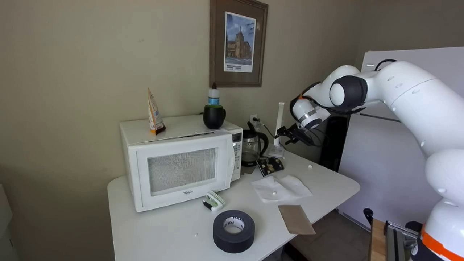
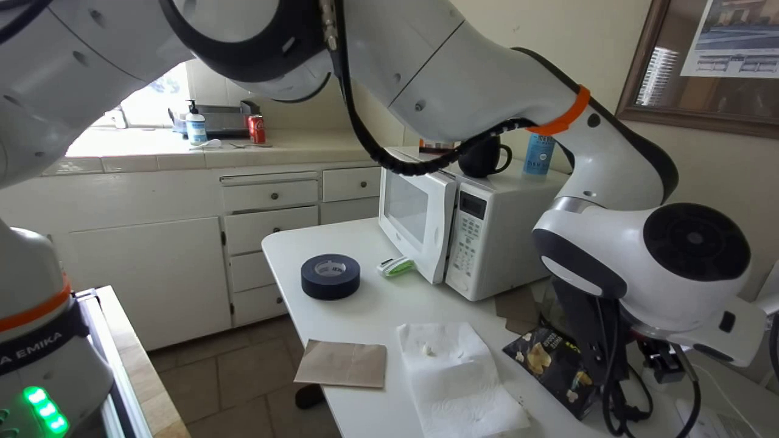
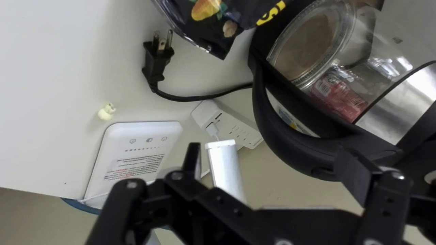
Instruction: Lift up the thing
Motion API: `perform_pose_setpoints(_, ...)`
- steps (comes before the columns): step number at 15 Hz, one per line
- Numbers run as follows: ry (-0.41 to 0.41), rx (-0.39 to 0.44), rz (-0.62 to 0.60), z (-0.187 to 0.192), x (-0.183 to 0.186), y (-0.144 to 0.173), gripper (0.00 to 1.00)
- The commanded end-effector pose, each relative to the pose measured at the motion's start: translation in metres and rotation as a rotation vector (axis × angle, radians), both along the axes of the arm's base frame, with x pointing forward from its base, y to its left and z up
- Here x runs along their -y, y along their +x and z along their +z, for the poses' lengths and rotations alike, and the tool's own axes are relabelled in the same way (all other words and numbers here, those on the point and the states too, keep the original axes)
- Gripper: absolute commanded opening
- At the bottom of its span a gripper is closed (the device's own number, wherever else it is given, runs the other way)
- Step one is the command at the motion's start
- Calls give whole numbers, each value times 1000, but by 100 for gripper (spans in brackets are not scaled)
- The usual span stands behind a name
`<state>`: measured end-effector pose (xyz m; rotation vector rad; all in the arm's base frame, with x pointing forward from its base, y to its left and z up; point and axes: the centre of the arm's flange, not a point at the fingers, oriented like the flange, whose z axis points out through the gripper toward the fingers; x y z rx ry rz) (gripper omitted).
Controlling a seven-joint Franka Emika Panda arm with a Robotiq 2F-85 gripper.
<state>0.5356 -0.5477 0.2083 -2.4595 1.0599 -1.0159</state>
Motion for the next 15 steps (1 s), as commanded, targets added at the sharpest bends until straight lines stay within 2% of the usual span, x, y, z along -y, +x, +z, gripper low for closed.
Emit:
perform_pose_setpoints(1, -24, 25, 2, -33, 24, 22, 100)
perform_pose_setpoints(6, -32, 78, -34, -53, 43, 32, 100)
perform_pose_setpoints(12, -15, 155, -1, -60, 51, 47, 99)
perform_pose_setpoints(13, -11, 177, 2, -62, 51, 51, 92)
perform_pose_setpoints(14, 12, 189, 3, -62, 51, 54, 92)
perform_pose_setpoints(15, 17, 202, 8, -63, 51, 56, 85)
